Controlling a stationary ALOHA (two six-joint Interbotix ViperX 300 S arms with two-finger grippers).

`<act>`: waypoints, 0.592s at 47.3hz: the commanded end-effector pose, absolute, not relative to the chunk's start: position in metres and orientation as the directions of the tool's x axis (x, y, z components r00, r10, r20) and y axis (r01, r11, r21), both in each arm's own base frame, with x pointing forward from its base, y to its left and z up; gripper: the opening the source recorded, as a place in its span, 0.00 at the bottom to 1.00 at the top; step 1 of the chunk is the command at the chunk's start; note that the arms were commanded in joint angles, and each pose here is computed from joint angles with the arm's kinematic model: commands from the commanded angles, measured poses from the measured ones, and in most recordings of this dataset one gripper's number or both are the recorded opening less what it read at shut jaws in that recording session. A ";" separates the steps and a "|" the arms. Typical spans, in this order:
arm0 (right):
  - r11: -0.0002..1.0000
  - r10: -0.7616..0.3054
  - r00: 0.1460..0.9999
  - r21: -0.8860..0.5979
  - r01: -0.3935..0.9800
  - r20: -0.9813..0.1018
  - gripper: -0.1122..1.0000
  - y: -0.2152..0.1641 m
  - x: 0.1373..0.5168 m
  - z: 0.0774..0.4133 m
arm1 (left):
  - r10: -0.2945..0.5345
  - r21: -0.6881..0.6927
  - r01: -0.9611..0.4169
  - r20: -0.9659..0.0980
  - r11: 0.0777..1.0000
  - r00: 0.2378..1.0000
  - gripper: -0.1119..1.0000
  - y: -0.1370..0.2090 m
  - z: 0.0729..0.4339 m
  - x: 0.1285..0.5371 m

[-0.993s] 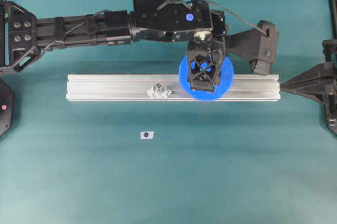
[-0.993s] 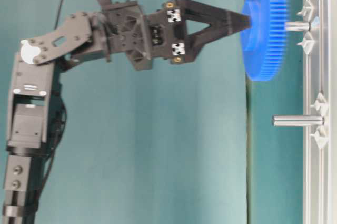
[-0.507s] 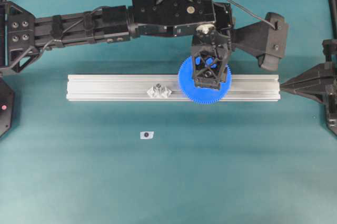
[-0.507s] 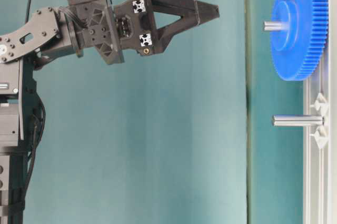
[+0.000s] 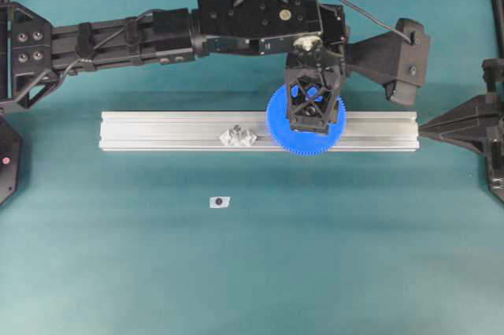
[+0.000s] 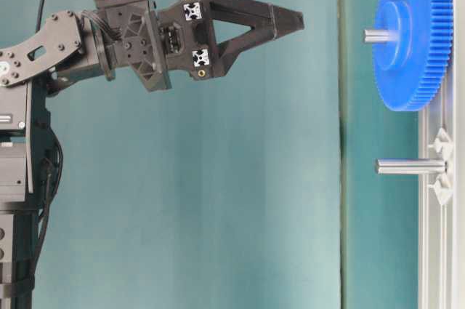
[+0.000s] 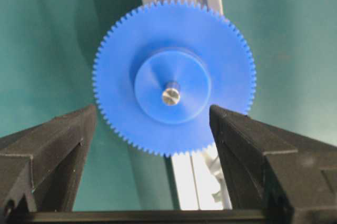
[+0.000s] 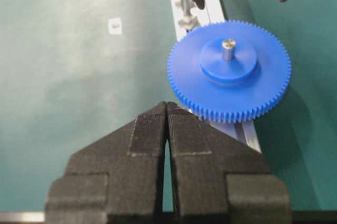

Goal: Find the location of the shaft and insert the large gear.
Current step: 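Lower the blue gear onto the shaft and open the left gripper, then raise the open left gripper above the seated gear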

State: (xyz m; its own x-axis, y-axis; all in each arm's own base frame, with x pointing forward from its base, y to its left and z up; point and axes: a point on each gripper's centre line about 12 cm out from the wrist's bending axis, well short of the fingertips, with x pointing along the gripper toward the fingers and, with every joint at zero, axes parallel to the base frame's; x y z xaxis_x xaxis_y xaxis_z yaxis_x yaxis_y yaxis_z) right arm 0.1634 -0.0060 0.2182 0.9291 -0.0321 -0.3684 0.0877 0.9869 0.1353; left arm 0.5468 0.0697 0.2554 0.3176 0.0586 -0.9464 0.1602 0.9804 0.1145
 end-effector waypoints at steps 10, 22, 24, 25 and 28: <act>0.985 -0.035 0.933 0.147 0.093 -0.357 0.10 -0.007 0.165 0.223 | 0.057 0.111 0.140 -0.938 0.984 0.341 0.84 0.060 0.283 0.540; 0.985 -0.033 0.934 0.147 0.092 -0.357 0.10 -0.006 0.165 0.223 | 0.059 0.111 0.124 -0.931 0.986 0.360 0.86 0.060 0.285 0.542; 0.985 -0.033 0.934 0.147 0.092 -0.357 0.10 -0.006 0.165 0.223 | 0.059 0.109 0.121 -0.932 0.987 0.358 0.87 0.060 0.284 0.542; 0.985 -0.034 0.934 0.147 0.091 -0.355 0.10 -0.006 0.165 0.224 | 0.059 0.109 0.121 -0.932 0.987 0.358 0.87 0.060 0.284 0.542; 0.985 -0.035 0.934 0.147 0.093 -0.355 0.10 -0.007 0.165 0.224 | 0.059 0.109 0.122 -0.932 0.987 0.359 0.89 0.059 0.284 0.543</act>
State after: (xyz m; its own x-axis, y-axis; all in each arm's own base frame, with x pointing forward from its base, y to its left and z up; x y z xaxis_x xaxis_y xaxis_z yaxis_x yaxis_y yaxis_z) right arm 0.1633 -0.0060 0.2180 0.9286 -0.0320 -0.3698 0.0879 0.9869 0.1353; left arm 0.5448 0.0619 0.2545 0.2937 0.0516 -0.9545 0.1254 0.9878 0.0920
